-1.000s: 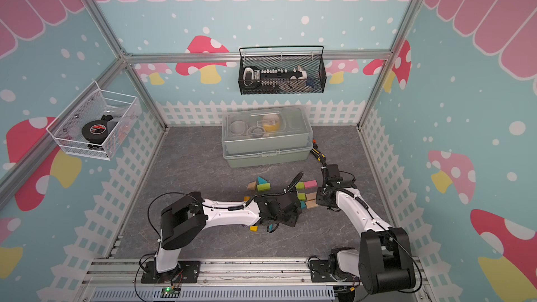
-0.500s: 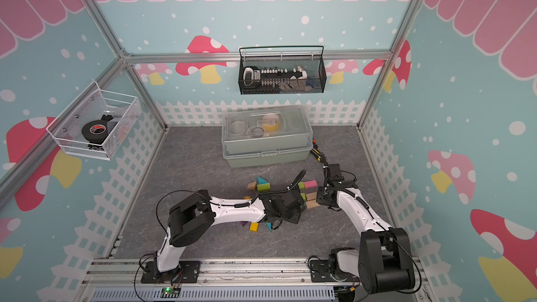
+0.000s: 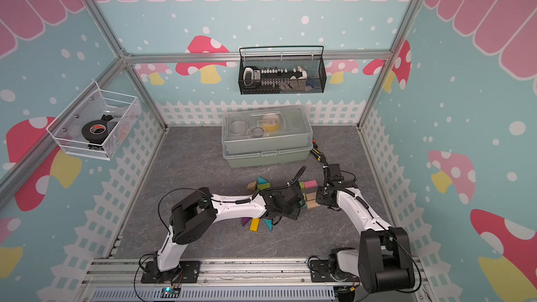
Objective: Assemble a piece of candy with building blocks
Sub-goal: Assemble the building block at the center of the board.
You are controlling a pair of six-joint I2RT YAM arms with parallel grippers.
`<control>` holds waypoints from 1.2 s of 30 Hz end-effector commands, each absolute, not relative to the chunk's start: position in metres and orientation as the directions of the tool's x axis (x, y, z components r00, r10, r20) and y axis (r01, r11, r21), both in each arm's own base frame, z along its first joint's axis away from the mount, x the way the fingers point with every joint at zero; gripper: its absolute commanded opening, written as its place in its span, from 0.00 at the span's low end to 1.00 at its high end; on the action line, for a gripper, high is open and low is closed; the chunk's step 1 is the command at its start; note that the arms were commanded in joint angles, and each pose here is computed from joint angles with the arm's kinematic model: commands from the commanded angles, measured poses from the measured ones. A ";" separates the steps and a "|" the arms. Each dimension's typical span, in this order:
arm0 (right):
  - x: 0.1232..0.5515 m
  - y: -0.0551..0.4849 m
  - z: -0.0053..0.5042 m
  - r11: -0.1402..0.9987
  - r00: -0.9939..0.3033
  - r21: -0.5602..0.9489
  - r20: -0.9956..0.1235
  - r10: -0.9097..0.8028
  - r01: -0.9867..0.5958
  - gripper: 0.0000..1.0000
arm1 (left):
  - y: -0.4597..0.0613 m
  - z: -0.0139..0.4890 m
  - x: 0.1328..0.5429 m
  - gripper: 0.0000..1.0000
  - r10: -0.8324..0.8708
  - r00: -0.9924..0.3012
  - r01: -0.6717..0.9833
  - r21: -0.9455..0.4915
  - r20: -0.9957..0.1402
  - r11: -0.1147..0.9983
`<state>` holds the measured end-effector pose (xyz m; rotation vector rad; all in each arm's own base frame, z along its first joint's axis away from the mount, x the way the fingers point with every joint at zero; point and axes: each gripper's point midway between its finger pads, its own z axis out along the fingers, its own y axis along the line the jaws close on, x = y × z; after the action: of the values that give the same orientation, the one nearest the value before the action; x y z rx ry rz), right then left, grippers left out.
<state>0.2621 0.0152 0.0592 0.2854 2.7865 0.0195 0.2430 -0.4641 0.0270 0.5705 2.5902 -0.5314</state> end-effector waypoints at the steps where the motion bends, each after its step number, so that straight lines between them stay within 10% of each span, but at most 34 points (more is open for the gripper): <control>1: 0.260 0.013 0.054 0.978 -0.927 0.048 -0.313 0.208 0.203 0.39 | -0.464 0.017 0.245 0.39 0.331 -0.819 0.481 -0.245 -0.470 0.842; 36: 0.222 0.040 0.035 0.978 -0.962 0.067 -0.183 0.205 0.196 0.41 | -0.454 0.027 0.233 0.49 0.307 -0.812 0.456 -0.212 -0.497 0.864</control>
<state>0.2329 0.0408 0.0422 0.2670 2.8996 0.0910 0.2335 -0.4605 0.0336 0.5686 2.5702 -0.5037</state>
